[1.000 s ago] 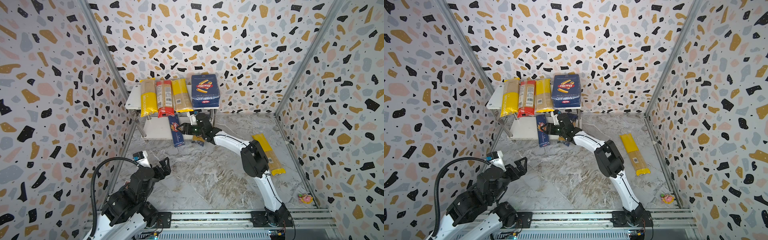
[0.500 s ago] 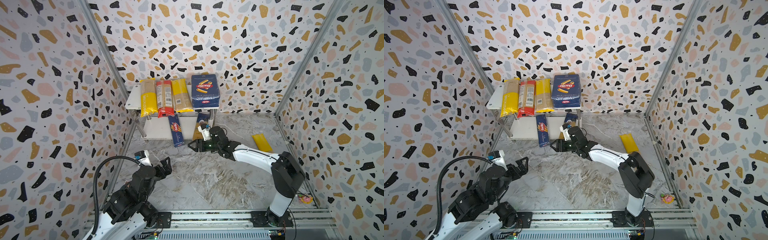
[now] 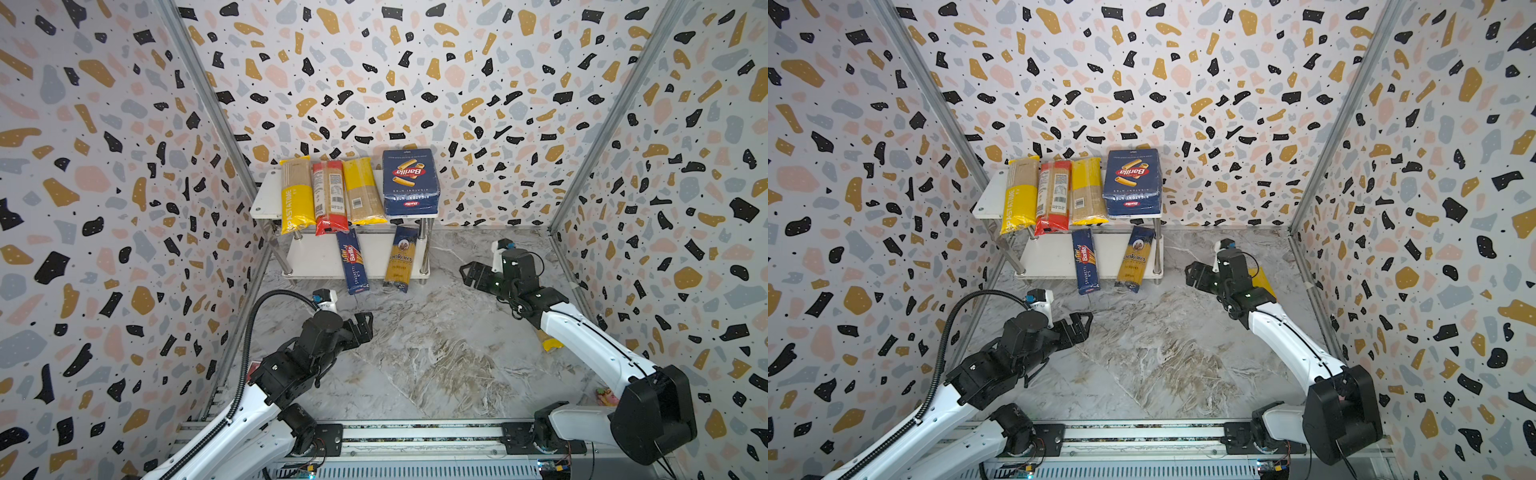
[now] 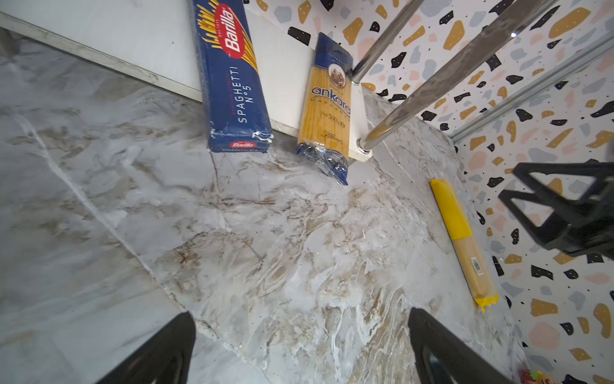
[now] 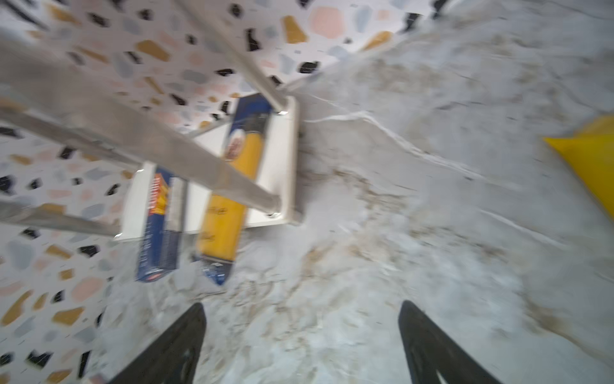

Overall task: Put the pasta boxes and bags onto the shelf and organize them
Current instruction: 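Open the right gripper and draw it back toward the yellow-labelled bag, then lower the right gripper and close it on the yellow-labelled spaghetti bag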

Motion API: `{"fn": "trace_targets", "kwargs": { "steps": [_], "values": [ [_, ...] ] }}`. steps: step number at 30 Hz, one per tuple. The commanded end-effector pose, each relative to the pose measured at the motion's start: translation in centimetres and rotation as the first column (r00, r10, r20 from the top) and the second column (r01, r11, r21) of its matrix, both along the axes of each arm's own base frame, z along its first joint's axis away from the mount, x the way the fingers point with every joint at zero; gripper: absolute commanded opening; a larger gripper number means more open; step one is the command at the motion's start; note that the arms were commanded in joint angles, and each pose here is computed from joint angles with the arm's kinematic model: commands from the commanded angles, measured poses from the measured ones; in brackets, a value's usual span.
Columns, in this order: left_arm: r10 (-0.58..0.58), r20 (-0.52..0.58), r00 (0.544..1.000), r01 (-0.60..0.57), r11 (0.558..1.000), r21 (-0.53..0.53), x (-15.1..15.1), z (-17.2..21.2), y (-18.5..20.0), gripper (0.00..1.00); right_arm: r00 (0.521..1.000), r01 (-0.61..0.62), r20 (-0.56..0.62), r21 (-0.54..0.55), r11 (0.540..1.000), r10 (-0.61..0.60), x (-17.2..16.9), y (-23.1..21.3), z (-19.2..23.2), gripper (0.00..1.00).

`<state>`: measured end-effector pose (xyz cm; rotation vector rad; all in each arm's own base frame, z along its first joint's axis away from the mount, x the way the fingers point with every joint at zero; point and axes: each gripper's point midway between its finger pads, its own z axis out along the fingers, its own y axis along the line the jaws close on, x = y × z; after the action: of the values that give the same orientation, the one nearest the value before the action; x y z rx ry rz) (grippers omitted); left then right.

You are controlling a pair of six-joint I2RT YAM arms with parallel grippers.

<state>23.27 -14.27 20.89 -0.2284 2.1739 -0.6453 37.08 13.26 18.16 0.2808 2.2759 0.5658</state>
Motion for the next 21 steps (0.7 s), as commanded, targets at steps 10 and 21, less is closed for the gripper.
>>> {"fn": "trace_targets", "kwargs": {
  "steps": [10,21],
  "values": [
    [-0.202,0.062,0.978,0.205,0.977,-0.061,0.1,1.9,-6.8,1.0,0.916,0.323,-0.17,-0.222,0.92,-0.363,1.4,-12.6,-4.8,0.99],
    [-0.271,0.059,0.961,0.275,0.957,-0.09,-0.2,0.9,-8.5,1.0,0.809,0.44,-0.245,-0.35,0.827,-0.534,0.2,-20.4,-6.1,0.99]
  ]
}}
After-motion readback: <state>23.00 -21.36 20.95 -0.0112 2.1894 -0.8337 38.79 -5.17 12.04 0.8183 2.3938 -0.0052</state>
